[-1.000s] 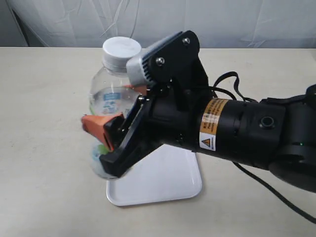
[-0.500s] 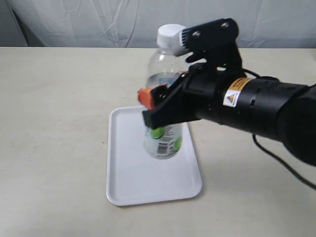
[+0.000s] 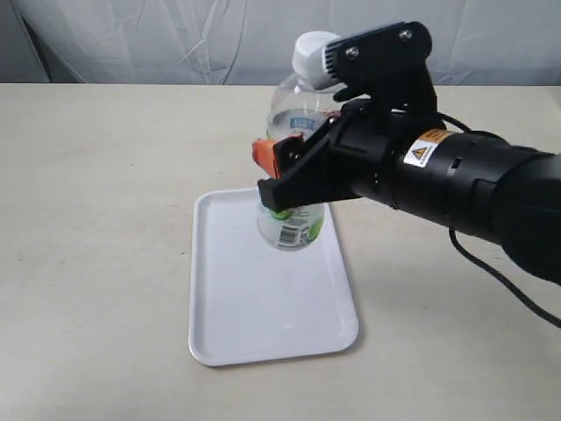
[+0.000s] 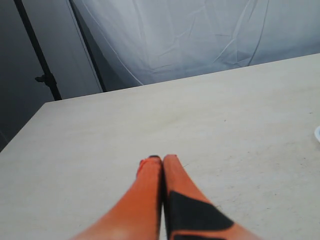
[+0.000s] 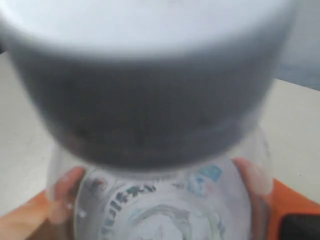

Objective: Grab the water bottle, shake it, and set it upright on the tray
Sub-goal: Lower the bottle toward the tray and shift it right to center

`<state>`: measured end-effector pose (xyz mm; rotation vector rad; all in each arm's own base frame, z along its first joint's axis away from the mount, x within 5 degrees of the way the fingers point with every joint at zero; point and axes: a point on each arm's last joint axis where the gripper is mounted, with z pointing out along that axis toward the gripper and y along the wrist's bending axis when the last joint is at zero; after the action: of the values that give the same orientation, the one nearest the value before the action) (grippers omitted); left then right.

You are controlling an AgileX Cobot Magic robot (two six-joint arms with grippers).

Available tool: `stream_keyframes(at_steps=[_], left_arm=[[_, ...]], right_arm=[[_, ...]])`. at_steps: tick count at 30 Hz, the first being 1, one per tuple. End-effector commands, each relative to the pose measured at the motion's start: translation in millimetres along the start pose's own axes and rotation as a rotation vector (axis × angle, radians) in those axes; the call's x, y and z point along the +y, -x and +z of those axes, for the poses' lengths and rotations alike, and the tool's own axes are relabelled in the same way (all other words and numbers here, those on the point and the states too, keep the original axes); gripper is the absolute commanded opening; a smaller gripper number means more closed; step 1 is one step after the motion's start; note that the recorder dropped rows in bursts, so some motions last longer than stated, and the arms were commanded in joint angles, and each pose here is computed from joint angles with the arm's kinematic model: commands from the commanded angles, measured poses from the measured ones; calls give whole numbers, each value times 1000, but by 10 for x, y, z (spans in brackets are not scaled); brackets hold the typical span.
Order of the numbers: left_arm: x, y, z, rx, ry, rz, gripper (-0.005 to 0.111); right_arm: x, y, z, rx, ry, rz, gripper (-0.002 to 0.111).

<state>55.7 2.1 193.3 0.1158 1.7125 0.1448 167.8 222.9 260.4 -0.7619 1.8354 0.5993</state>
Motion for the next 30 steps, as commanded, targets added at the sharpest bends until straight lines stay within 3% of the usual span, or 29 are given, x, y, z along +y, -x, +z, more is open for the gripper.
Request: stream_keyframes(at_steps=[1, 4, 6, 10, 14, 17, 20, 22, 27, 30], left_arm=[[-2, -12, -1, 1, -1, -3, 0], [-2, -12, -1, 1, -1, -3, 0], [-2, -12, -1, 1, -1, -3, 0], [-2, -12, -1, 1, -1, -5, 0], [-2, -12, -1, 1, -1, -5, 0], [-2, -12, -1, 1, -1, -5, 0], [-2, -12, -1, 1, -1, -5, 0], [-2, -12, -1, 1, -1, -5, 0], [-2, -12, -1, 1, -1, -5, 0], [-2, -12, -1, 1, -1, -3, 0]], right_arm=[[347, 13, -59, -22, 125, -50, -1], [615, -15, -124, -39, 221, -163, -1], [598, -14, -119, -45, 208, -225, -1], [234, -12, -46, -10, 45, -164, -1], [-76, -40, -25, 10, -93, -10, -1], [91, -56, -38, 24, -13, -8, -1], [430, -75, -92, 1, 115, -142, -1], [440, -60, -95, -19, 113, -162, -1], [148, 51, -86, -173, -92, -74, -1], [308, 72, -107, -213, -11, -206, -1]])
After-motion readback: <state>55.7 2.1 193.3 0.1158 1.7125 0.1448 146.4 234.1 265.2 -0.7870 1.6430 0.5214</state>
